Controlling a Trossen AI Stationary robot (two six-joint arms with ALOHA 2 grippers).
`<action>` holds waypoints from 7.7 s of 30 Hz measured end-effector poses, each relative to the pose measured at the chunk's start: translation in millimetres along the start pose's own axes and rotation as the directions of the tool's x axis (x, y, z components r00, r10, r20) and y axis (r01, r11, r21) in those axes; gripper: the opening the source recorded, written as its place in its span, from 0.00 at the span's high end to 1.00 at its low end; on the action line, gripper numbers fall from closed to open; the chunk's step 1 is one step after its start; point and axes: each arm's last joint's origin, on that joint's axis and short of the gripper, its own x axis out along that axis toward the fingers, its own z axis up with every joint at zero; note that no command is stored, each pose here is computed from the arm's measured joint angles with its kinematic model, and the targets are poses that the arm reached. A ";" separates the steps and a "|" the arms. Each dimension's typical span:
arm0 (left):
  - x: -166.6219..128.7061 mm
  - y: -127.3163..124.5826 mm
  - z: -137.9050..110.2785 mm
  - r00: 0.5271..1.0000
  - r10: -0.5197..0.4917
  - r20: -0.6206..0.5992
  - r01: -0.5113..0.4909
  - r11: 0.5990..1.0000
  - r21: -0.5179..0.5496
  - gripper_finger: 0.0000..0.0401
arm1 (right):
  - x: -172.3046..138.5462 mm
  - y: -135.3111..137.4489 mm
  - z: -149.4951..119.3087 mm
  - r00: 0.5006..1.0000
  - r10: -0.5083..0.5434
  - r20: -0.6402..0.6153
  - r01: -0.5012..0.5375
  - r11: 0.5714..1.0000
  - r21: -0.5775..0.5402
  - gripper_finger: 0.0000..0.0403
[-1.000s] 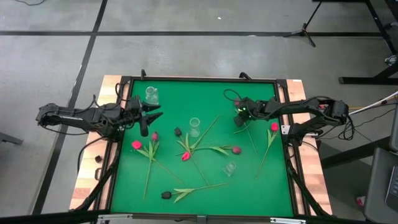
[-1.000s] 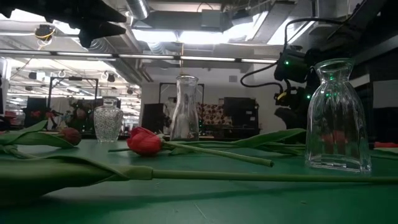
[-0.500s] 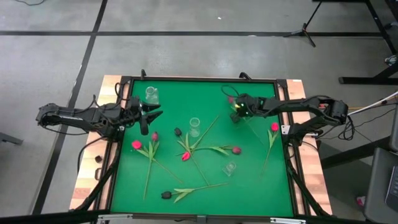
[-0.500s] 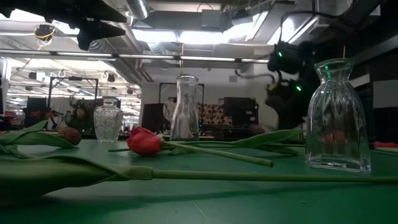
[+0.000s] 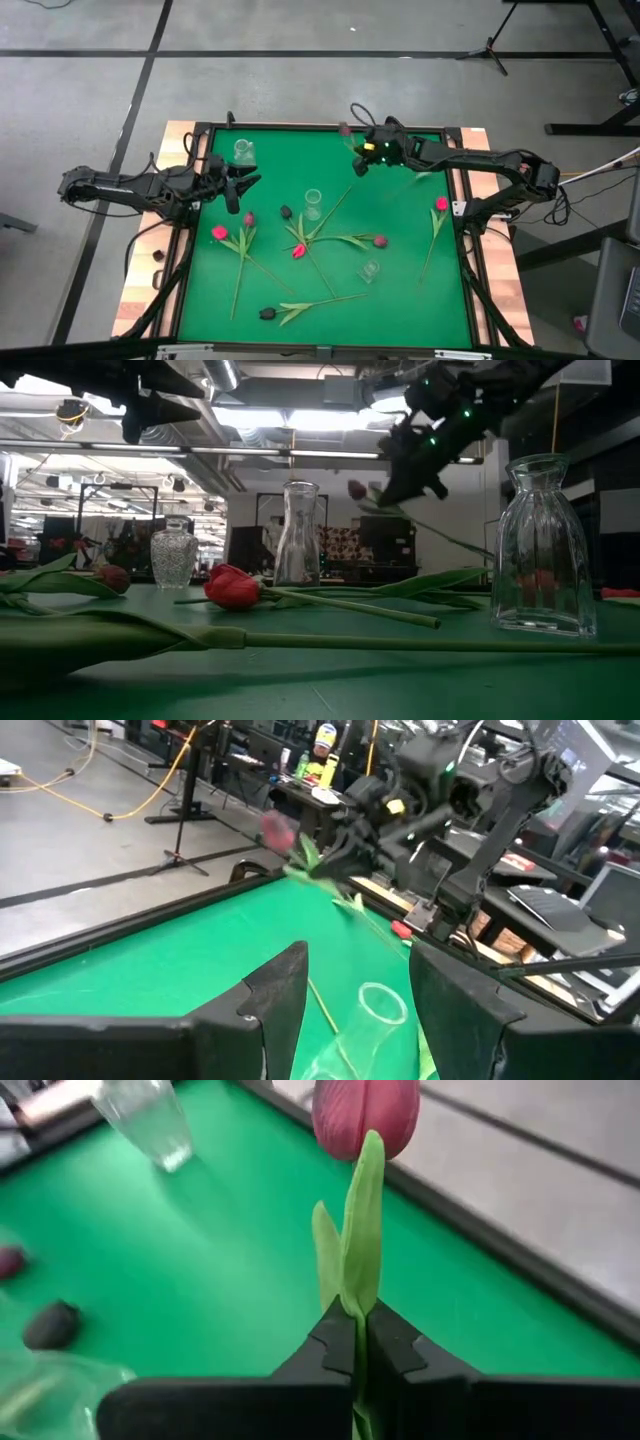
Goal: Sort flowers into vase by color
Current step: Put the top right dark red tulip into the top transparent vase, then put the left dark red tulip into the top transparent vase
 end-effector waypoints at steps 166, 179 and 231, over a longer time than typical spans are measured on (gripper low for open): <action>-53.9 23.5 30.4 0.958 0.039 0.283 -0.045 0.999 0.017 0.57 | 250.6 109.9 116.4 0.654 0.551 0.518 -0.415 0.834 -0.363 0.50; -53.9 23.5 30.4 0.958 0.039 0.283 -0.045 0.999 0.017 0.57 | 214.8 100.0 137.9 0.865 0.432 0.257 -0.266 0.827 -0.495 0.35; 40.2 -81.8 -65.2 0.491 0.442 -0.751 -0.558 0.821 0.118 0.57 | -145.0 4.9 225.3 0.987 -0.062 0.147 0.144 0.743 -0.653 0.33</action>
